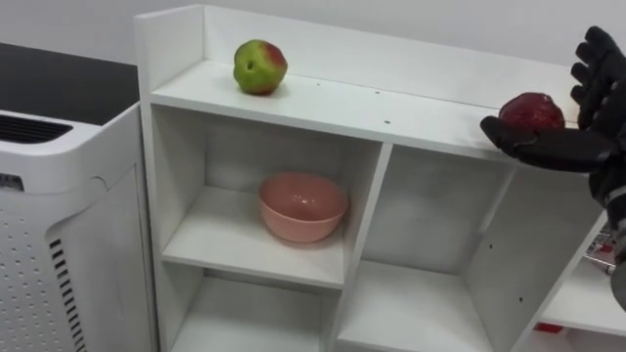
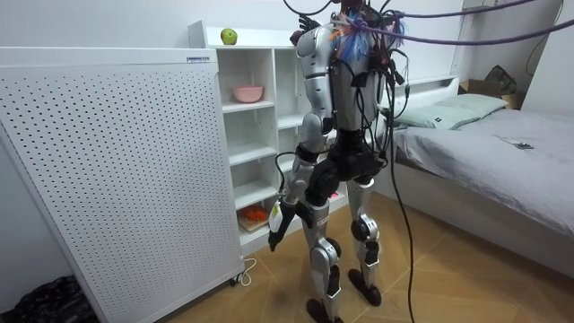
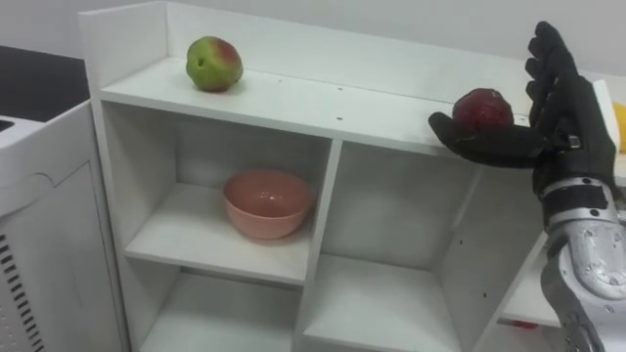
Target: Arrange fruit in the closet
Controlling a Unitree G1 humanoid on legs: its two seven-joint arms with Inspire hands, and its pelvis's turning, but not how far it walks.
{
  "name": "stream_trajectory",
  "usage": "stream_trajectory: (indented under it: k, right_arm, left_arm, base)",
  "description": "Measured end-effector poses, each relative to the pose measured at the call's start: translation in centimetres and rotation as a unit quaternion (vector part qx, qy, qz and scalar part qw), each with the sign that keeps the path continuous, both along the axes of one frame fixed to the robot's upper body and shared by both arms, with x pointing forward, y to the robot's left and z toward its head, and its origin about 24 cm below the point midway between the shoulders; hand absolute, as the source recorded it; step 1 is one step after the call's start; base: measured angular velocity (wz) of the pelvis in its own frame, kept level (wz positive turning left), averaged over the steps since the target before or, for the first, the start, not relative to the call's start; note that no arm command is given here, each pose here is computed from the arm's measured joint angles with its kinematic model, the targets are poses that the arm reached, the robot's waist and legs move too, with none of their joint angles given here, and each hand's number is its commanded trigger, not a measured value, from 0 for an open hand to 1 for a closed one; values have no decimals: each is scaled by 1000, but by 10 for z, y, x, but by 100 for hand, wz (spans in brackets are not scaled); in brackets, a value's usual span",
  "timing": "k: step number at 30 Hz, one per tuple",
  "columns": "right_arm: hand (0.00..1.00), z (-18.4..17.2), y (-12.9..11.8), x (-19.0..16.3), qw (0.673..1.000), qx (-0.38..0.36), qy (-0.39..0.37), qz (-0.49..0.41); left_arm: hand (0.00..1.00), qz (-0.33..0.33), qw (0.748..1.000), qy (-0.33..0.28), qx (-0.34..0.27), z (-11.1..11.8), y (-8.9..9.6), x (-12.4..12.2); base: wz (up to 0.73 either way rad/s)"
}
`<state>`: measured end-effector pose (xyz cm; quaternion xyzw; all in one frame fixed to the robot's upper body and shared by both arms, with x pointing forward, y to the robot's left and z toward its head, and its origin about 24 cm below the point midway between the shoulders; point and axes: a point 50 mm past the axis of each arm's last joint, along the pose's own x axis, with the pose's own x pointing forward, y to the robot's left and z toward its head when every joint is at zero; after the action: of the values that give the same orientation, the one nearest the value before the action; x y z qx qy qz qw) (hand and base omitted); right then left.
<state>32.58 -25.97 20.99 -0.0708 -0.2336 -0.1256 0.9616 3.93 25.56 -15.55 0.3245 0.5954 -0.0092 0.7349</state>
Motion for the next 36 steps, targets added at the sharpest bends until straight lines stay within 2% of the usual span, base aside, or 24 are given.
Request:
stream_trajectory:
  k: [6,7,8,9,10,12,27,36]
  right_arm:
    - [0,-4,-2,2,1000,0,11,2]
    - [7,-4,-2,2,1000,0,11,2]
    - [26,-4,-2,2,1000,0,11,2]
    - [55,-4,-2,2,1000,0,12,2]
    - [61,-4,-1,2,1000,0,12,2]
    - [100,-8,-3,3,1000,-1,21,5]
    - [100,-17,-10,6,999,-4,45,2]
    - [100,-9,-2,5,999,-22,31,5]
  left_arm:
    - [0,0,1000,1,2,0,2,-1]
    - [0,0,1000,1,2,1,2,-1]
    - [0,0,1000,2,3,1,3,-1]
    - [0,-1,1000,2,4,1,4,-1]
    - [0,0,1000,3,5,1,4,-2]
    - [0,0,1000,5,7,1,6,-4]
    - [0,-2,1000,-1,9,3,8,1]
    - [0,-2,1000,0,4,1,5,1]
  base:
    - [0]
    - [0]
    - [0]
    - [0]
    - [4]
    - [4]
    - [3]
    - [-2]
